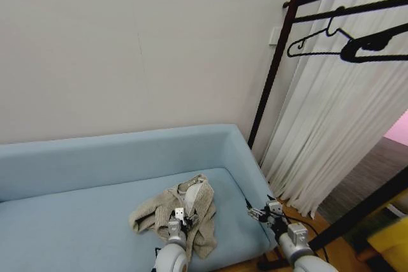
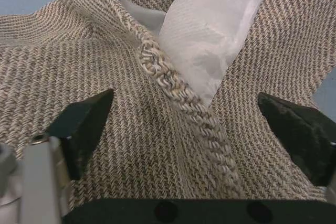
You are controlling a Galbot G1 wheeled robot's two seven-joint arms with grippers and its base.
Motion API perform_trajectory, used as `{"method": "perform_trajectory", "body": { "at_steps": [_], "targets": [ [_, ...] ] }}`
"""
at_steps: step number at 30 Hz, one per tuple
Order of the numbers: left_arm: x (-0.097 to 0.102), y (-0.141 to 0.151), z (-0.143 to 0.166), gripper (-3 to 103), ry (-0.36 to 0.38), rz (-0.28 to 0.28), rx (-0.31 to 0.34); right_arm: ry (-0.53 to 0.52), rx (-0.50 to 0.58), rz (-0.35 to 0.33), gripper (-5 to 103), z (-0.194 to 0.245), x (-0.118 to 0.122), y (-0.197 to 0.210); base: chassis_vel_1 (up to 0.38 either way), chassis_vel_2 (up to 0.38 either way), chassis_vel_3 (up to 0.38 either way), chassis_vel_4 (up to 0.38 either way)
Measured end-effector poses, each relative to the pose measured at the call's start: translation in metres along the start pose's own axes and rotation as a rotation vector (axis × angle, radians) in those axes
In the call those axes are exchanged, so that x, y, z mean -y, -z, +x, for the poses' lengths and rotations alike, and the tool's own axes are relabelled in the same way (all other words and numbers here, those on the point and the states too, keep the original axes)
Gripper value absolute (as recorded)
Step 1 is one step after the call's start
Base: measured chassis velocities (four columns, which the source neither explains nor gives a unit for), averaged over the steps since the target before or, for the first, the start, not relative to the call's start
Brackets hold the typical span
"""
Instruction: Pick up the clothes from the sofa and hang them on the clothes hanger.
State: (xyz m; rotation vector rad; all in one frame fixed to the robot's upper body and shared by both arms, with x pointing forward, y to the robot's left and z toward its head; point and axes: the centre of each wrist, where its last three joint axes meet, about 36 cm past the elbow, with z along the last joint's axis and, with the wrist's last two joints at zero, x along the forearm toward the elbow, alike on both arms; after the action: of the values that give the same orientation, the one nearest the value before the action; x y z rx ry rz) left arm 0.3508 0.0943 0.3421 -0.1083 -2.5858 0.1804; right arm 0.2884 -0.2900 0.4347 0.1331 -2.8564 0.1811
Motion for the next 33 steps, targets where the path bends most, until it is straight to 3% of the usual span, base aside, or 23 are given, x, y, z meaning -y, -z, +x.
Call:
{"method": "perform_trajectory", "body": {
  "at_steps": [3, 5, 8, 11, 14, 16, 19, 20, 23, 28, 31, 33],
  "targets": [
    [-0.001, -0.001, -0.005, 72, -0.008, 0.000, 0.000, -0.001, -0.004, 0.000, 100, -0.003, 0.001, -0.002, 0.000, 0.000, 0.000, 0.000],
    [-0.001, -0.001, -0.006, 72, -0.010, 0.002, 0.000, -0.001, -0.006, 0.000, 100, -0.004, 0.001, -0.002, 0.000, 0.000, 0.000, 0.000],
    [-0.002, 0.000, -0.011, 55, -0.014, 0.003, 0.005, -0.002, -0.009, 0.002, 100, -0.005, 0.002, -0.003, 0.000, 0.000, 0.000, 0.000],
    [-0.002, 0.002, -0.014, 49, -0.016, 0.003, 0.012, -0.002, -0.010, 0.004, 100, -0.007, 0.003, -0.003, 0.000, 0.000, 0.000, 0.000],
    [-0.002, 0.005, -0.020, 33, -0.017, 0.000, 0.017, -0.001, -0.012, 0.006, 100, -0.009, 0.004, -0.004, 0.000, 0.000, 0.000, 0.000],
    [-0.002, 0.005, -0.021, 33, -0.016, 0.000, 0.017, -0.001, -0.013, 0.006, 100, -0.009, 0.004, -0.004, 0.000, 0.000, 0.000, 0.000],
    [-0.004, 0.008, -0.025, 17, -0.011, -0.001, 0.025, -0.001, -0.015, 0.007, 100, -0.015, 0.007, -0.004, 0.000, 0.000, 0.000, 0.000],
    [-0.004, 0.008, -0.025, 17, -0.011, -0.001, 0.025, -0.001, -0.015, 0.007, 100, -0.015, 0.007, -0.004, 0.000, 0.000, 0.000, 0.000],
    [-0.012, 0.011, -0.024, 3, 0.013, -0.009, 0.046, -0.005, -0.035, -0.040, 100, -0.026, 0.009, -0.004, 0.000, 0.000, 0.000, 0.000],
    [-0.034, 0.023, -0.015, 2, 0.065, -0.034, 0.101, -0.004, -0.086, -0.157, 100, -0.054, 0.001, -0.008, 0.000, 0.000, 0.000, 0.000],
    [-0.047, 0.028, -0.011, 2, 0.088, -0.045, 0.128, 0.007, -0.106, -0.193, 100, -0.068, -0.005, -0.010, 0.000, 0.000, 0.000, 0.000],
    [-0.066, 0.038, -0.004, 2, 0.116, -0.058, 0.168, 0.046, -0.137, -0.220, 100, -0.088, -0.019, -0.016, 0.000, 0.000, 0.000, 0.000]
  ]
}}
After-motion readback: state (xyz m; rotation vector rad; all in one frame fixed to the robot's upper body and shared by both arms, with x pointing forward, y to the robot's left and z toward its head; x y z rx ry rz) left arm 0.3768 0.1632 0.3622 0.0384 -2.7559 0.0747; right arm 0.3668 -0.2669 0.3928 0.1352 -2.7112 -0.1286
